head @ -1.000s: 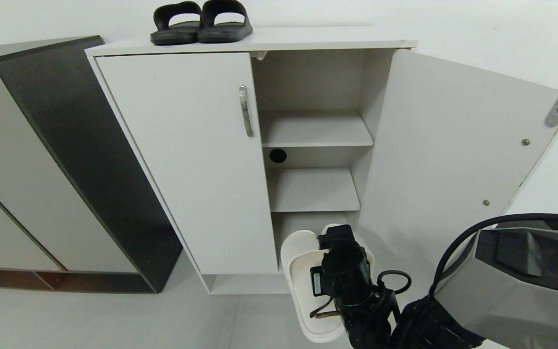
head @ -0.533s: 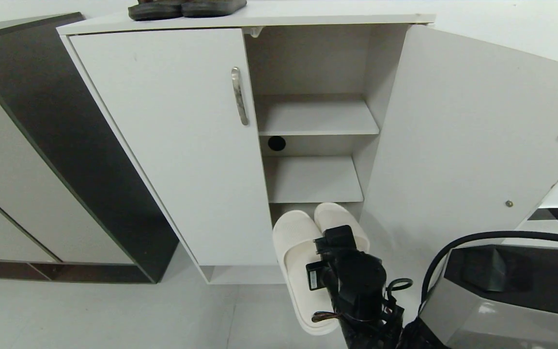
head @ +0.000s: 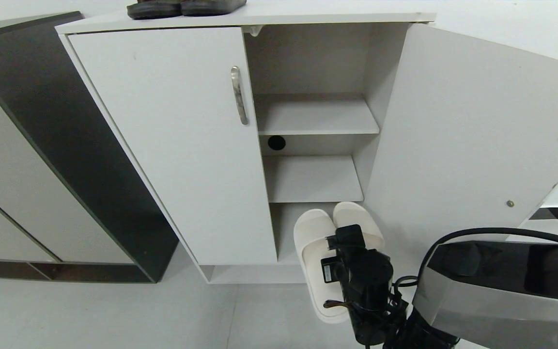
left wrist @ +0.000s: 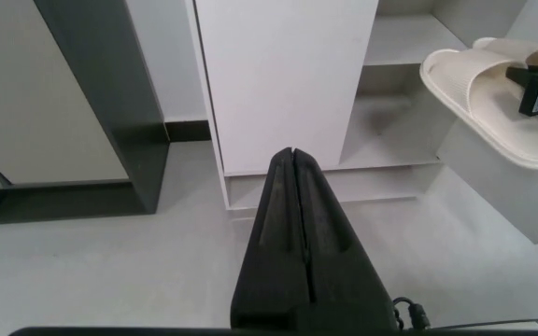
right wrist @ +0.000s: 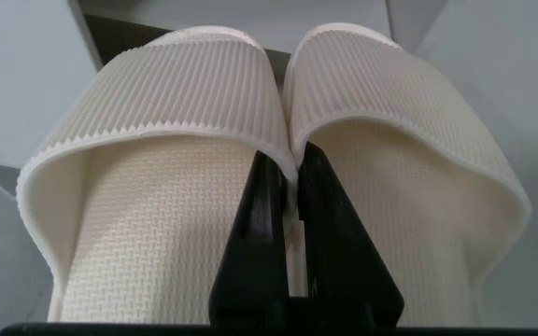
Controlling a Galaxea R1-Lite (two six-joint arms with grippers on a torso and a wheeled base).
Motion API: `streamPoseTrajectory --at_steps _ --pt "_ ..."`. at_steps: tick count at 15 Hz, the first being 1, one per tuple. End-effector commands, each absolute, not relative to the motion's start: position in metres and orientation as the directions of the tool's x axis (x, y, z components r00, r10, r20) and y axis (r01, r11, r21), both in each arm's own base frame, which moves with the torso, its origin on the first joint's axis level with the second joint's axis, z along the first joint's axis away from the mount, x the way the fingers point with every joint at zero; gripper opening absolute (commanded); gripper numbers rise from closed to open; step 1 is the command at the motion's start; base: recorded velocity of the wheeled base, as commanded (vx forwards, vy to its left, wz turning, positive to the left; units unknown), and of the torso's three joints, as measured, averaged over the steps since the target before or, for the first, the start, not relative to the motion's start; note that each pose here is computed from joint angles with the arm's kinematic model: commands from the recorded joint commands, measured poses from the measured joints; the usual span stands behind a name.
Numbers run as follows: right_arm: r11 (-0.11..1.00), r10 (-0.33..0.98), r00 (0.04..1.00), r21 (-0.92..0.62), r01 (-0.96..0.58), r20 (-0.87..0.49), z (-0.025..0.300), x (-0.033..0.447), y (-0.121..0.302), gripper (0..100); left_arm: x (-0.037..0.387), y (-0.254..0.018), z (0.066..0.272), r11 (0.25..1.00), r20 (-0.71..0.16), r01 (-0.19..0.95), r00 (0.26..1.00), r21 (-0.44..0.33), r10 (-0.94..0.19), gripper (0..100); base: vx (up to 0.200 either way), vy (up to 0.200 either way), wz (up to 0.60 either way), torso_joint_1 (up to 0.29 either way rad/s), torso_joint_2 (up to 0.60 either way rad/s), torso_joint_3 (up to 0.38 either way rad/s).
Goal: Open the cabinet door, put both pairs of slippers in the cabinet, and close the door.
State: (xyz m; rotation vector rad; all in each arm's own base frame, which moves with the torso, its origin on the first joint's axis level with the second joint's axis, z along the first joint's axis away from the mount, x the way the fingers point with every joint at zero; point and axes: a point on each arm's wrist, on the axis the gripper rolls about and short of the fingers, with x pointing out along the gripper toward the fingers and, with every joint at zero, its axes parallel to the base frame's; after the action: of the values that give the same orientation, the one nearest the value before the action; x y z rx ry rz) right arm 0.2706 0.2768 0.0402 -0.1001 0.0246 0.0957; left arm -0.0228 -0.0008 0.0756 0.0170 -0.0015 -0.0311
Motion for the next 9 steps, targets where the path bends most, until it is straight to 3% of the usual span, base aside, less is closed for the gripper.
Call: streamPoseTrajectory --at_steps 1,9 --pt "0.991 0.084 0.996 -0.101 -0.087 -0.032 0.039 0.274 0.273 0 -0.023 -0.001 0.076 0.999 0.0 0.031 1.0 0.017 -0.031 0 0.0 0.0 0.0 0.0 0.0 0.0" --pt "0.994 0.046 0.999 -0.098 -0.048 -0.027 0.04 0.285 0.261 0 -0.023 -0.001 0.076 0.999 0.0 0.031 1.0 0.014 -0.031 0 0.0 0.0 0.0 0.0 0.0 0.0"
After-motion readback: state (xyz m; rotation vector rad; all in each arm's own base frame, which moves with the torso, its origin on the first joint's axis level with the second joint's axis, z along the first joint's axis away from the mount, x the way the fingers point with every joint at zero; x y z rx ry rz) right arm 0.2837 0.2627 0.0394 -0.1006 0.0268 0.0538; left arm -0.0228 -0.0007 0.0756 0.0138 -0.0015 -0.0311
